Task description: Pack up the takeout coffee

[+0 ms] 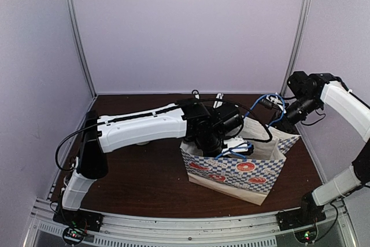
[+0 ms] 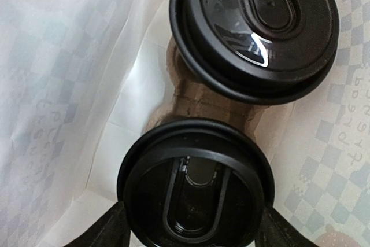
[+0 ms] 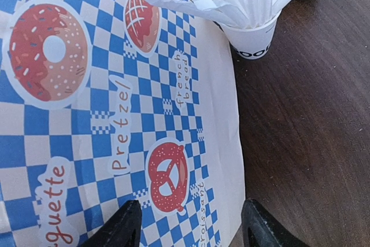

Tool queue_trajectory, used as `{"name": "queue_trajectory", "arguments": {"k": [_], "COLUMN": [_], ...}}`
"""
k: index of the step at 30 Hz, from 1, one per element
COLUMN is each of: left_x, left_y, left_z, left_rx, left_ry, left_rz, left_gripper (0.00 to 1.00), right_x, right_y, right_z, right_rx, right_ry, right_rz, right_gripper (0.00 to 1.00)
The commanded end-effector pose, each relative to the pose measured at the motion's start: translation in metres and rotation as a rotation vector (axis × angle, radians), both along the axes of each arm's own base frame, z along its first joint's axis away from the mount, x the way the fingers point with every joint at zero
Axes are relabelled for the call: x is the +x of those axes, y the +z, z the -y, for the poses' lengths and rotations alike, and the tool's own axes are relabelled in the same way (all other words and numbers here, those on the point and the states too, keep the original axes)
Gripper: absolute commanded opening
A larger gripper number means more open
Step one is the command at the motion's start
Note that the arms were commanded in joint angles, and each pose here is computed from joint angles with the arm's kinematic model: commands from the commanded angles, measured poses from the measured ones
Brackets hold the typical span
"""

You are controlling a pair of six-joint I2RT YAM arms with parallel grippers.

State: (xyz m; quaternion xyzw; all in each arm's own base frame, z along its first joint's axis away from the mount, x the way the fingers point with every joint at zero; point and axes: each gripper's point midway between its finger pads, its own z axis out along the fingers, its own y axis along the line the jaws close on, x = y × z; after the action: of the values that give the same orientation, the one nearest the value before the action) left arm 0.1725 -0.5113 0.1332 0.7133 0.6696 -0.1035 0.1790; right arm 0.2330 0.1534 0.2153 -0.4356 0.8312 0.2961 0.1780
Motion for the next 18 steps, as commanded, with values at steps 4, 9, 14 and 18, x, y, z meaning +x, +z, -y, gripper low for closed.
{"name": "queue_trajectory", "arguments": {"k": [4, 9, 14, 18], "left_x": [-0.02, -0.02, -0.021, -0.021], "left_y": [-0.018, 0.004, 0.016, 0.028], "left_z": [-0.016, -0.016, -0.017, -0.016], "left_rx": [0.096, 0.053, 0.03, 0.009], "left_ry": [-0.013, -0.013, -0.015, -0.009], "left_rz": [-0.063, -0.047, -0.05, -0.043], "left_gripper": [0.8, 0.89, 0.95, 0.96], "right_x": [0.014, 0.016, 0.018, 0.018], "right_y": [0.009, 0.013, 0.016, 0.015], "right_z": [0.003, 0.002, 0.001, 0.001], "right_rx": [-0.004, 0.003, 0.01, 0.012], "right_ry": [-0.046, -0.045, -0.044, -0.044], "right_rz": [0.03, 0.029, 0.034, 0.027], "right_gripper": [0.63, 0.63, 0.63, 0.63]}}
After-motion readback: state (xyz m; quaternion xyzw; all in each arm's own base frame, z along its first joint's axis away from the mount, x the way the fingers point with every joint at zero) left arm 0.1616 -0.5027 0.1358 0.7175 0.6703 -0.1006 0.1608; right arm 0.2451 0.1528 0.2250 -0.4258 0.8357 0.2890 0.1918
